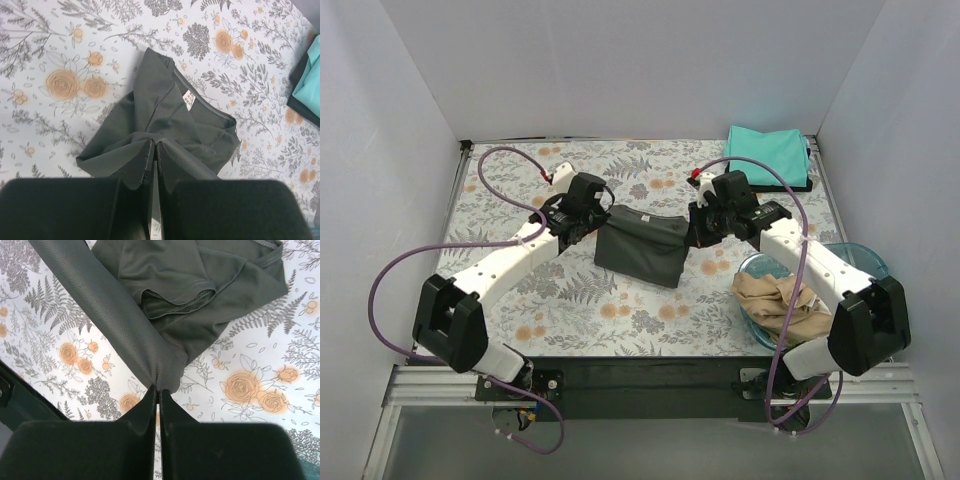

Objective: Fold and stack the t-shirts
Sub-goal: Fold the tshirt

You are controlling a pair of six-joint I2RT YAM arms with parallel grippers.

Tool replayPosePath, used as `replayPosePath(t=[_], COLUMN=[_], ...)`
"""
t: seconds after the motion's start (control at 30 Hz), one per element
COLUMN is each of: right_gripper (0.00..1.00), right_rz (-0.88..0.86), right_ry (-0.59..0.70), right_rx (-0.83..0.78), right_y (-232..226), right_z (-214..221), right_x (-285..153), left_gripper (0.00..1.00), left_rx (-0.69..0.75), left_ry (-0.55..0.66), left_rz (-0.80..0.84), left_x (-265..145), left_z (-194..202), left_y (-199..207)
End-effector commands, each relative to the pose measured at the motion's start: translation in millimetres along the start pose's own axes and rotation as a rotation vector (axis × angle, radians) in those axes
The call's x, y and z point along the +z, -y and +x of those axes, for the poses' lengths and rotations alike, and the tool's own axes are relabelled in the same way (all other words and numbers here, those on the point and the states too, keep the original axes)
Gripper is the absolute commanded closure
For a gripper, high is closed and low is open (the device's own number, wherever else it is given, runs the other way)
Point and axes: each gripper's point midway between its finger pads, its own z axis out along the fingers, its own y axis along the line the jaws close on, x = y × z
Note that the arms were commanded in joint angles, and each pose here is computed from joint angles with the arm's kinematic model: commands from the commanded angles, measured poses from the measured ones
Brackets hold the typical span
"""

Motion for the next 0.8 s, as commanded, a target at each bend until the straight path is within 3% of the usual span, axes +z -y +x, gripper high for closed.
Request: replayPosePath(t=[0.0, 0.27, 0.77], right_gripper=[0.99, 0.99, 0.99], right_rz=[0.011, 0.031, 0.06], right_ry=[0.025, 0.003, -0.042], right_rx=[-0.014, 0.034, 0.104], right_y=[8.6, 38.6, 88.0], right_z=[-18.7, -33.8, -49.0], right_x=[-3.3, 14.8, 52.1], left_gripper=[1.0, 1.0, 1.0], left_rx=[0.019, 0.031, 0.072], left_ry=[0.076, 0.064, -0.022], left_rz=[0.009, -0.008, -0.004], left_x=[15.9, 55.9, 114.8], left_z=[-27.7, -41.3, -29.4], left_y=[12.0, 21.1, 28.8])
